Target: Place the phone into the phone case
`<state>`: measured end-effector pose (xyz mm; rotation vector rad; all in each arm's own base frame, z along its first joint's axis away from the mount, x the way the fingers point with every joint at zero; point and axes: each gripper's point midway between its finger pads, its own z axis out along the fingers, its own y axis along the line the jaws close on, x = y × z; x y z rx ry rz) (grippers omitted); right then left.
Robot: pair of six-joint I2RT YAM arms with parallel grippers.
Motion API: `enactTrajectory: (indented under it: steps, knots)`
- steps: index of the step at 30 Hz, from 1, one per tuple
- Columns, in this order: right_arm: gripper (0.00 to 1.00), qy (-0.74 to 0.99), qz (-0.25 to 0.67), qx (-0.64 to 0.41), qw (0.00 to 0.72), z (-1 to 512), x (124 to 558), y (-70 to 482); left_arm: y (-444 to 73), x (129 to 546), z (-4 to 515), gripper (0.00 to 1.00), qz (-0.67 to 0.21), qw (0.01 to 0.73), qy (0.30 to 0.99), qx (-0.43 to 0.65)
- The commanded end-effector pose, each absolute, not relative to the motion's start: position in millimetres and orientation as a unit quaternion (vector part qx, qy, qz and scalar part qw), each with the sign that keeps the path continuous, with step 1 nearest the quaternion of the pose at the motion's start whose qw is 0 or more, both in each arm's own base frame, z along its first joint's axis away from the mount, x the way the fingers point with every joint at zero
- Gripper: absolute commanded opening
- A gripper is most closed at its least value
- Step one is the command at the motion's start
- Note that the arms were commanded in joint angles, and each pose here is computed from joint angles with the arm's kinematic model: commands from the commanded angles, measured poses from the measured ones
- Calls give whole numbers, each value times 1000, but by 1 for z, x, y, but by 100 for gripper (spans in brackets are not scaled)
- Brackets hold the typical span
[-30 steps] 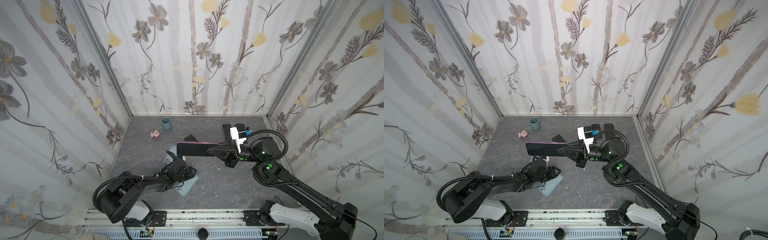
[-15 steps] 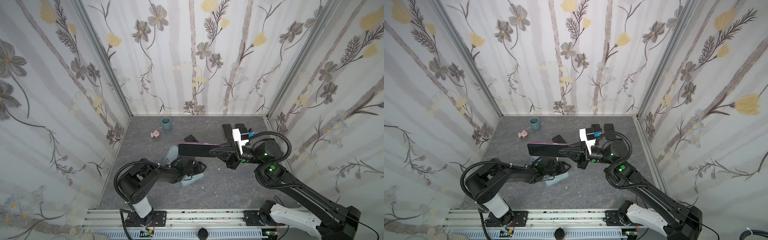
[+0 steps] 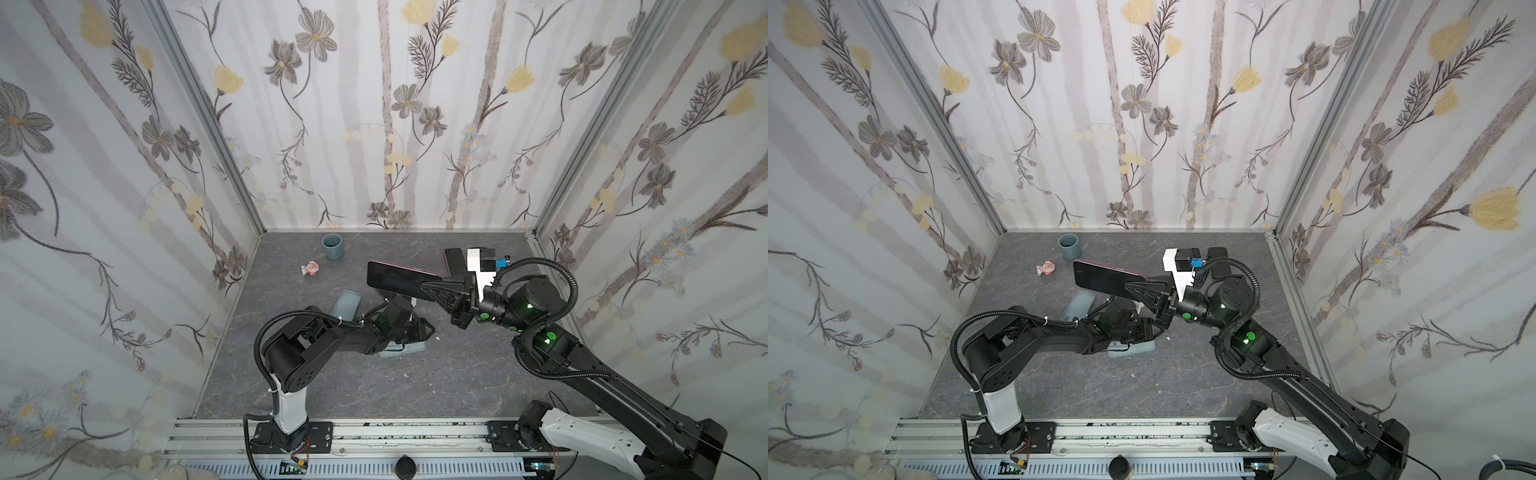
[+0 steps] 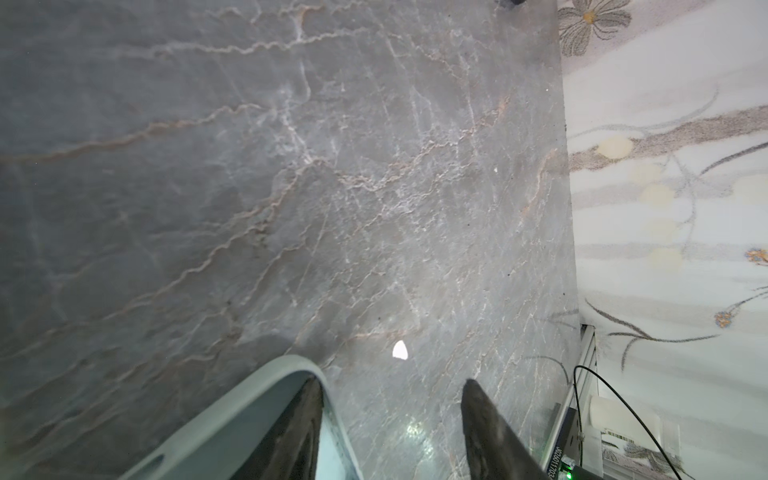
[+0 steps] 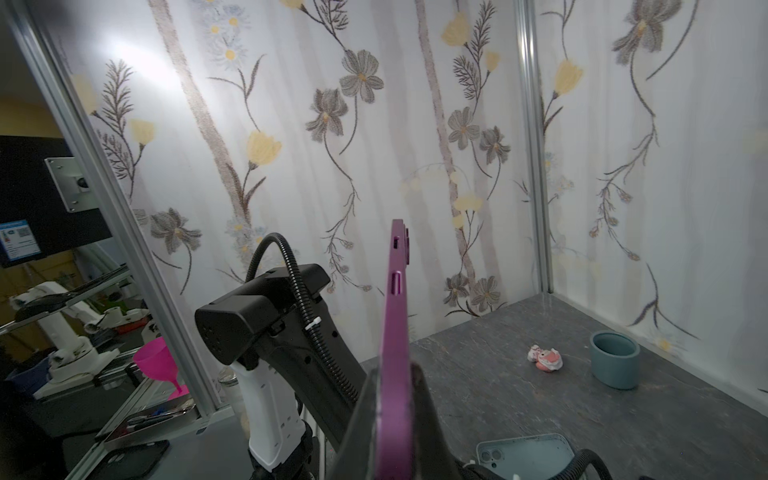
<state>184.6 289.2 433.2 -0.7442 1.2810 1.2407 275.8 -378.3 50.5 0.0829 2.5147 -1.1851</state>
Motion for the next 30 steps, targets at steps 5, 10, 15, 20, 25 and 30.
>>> enactTrajectory:
  steps: [5, 10, 15, 20, 25, 30]
  knots:
    - [0, 588, 445, -186, 650, 445, 226, 246, -355, 277, 75, 55, -378, 227, 896, 51]
    - [0, 638, 407, -138, 639, 427, 246, 234, -321, 272, 87, 56, -350, 260, 899, 32]
    - [0, 706, 327, -59, 625, 383, 275, 209, -272, 268, 85, 55, -313, 303, 900, -18]
    - [0, 755, 328, -63, 564, 335, 291, 218, -227, 262, 79, 55, -294, 328, 895, -67]
    - [0, 803, 372, -127, 449, 288, 288, 264, -190, 265, 84, 57, -290, 347, 886, -105]
    - [0, 833, 428, -149, 318, 238, 274, 299, -174, 272, 87, 57, -298, 342, 884, -115]
